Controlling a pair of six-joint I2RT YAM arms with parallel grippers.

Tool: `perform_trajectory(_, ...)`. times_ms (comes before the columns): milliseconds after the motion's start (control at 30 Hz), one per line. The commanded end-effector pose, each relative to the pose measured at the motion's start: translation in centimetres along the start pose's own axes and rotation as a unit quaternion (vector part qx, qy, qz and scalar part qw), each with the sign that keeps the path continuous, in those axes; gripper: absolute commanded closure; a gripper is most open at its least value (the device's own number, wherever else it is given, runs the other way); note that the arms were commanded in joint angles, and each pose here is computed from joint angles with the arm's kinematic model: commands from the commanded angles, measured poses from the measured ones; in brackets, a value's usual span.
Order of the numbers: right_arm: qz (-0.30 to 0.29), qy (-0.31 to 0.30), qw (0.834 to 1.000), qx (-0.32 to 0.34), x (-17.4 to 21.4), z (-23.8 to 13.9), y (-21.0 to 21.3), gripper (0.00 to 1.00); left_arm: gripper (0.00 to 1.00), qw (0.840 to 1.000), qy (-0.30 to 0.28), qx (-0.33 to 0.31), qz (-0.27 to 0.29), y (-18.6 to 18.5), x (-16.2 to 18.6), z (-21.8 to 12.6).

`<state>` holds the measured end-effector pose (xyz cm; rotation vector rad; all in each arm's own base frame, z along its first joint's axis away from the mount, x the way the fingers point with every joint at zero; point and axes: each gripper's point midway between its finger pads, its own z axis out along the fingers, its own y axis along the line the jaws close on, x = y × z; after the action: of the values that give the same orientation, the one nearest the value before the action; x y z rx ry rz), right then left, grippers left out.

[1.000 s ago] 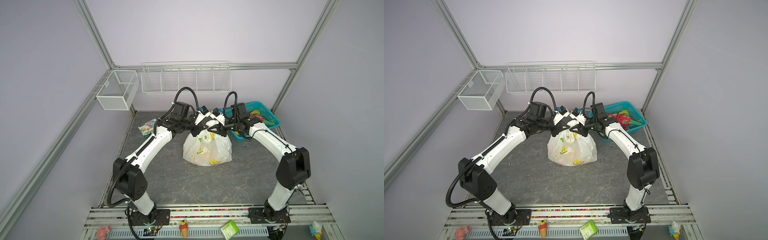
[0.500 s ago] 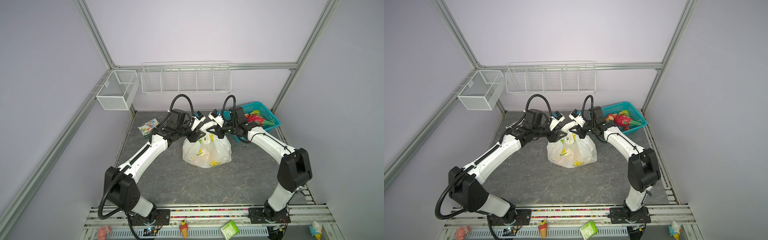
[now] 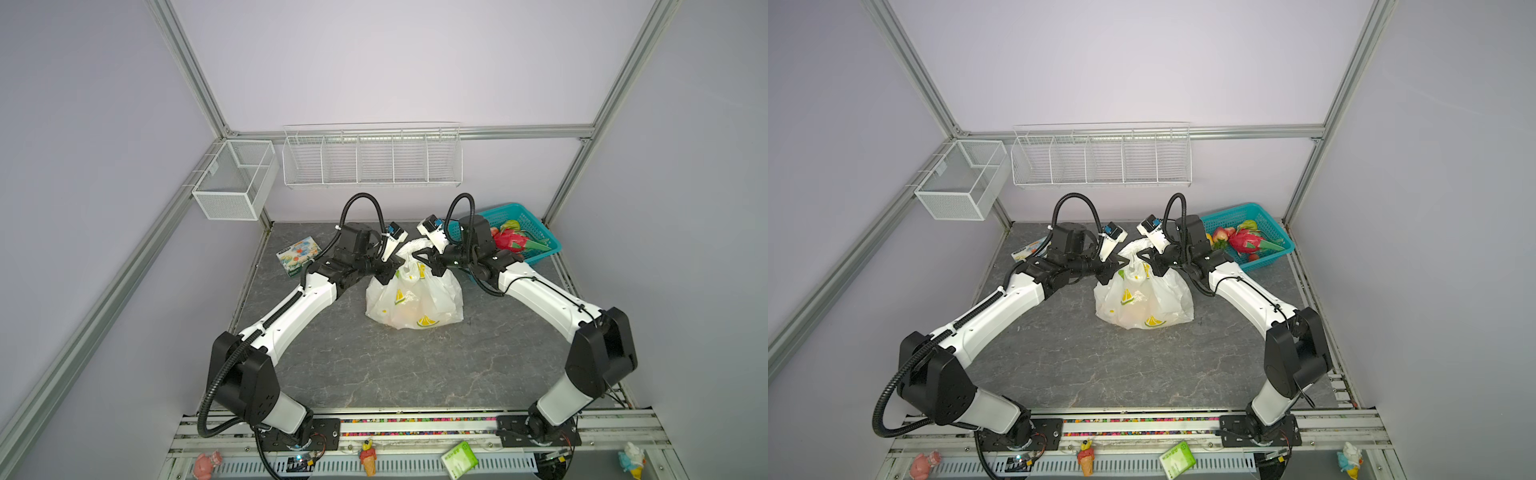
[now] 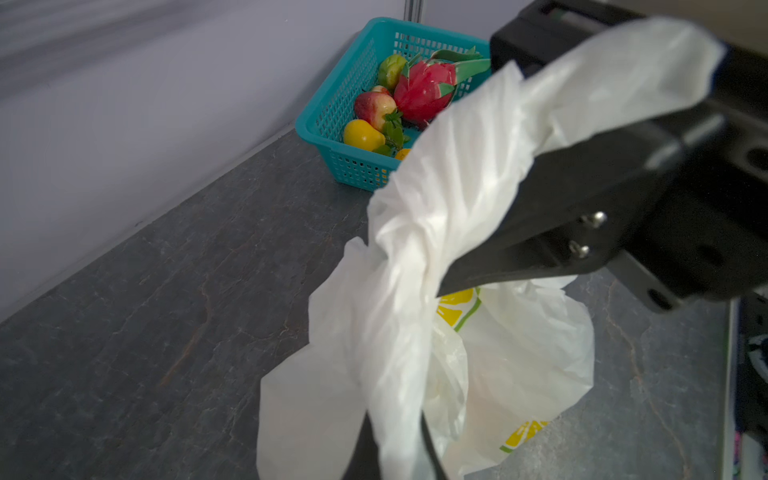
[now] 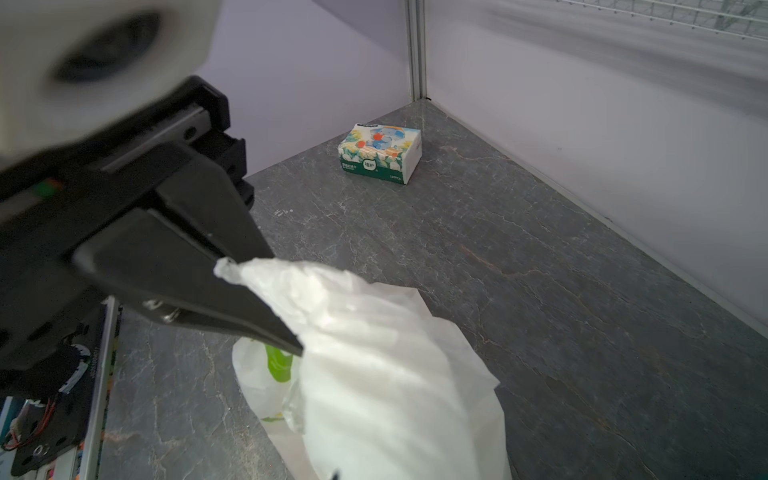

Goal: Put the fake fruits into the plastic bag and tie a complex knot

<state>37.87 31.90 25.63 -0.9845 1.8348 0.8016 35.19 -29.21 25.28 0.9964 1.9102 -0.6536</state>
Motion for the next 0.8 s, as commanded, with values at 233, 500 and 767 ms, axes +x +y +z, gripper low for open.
perform_trajectory(233, 0.024, -0.027, 0.994, 0.104, -0.3, 0.6, -1.3, 0.93, 1.00, 0.995, -0.081, 0.043, -0.029, -2.5, -2.8, -1.7)
perform_trajectory(500, 0.071, -0.096, 0.989, 0.084, -2.1, 1.2, -0.8, 0.93, 1.00, 0.996, -0.076, 0.045, -0.022, -4.0, -2.3, -0.6)
perform_trajectory(767, 0.115, -0.154, 0.981, 0.008, -3.2, 1.2, 0.7, 0.93, 1.00, 0.992, -0.109, 0.035, -0.051, -5.3, -1.6, 1.4)
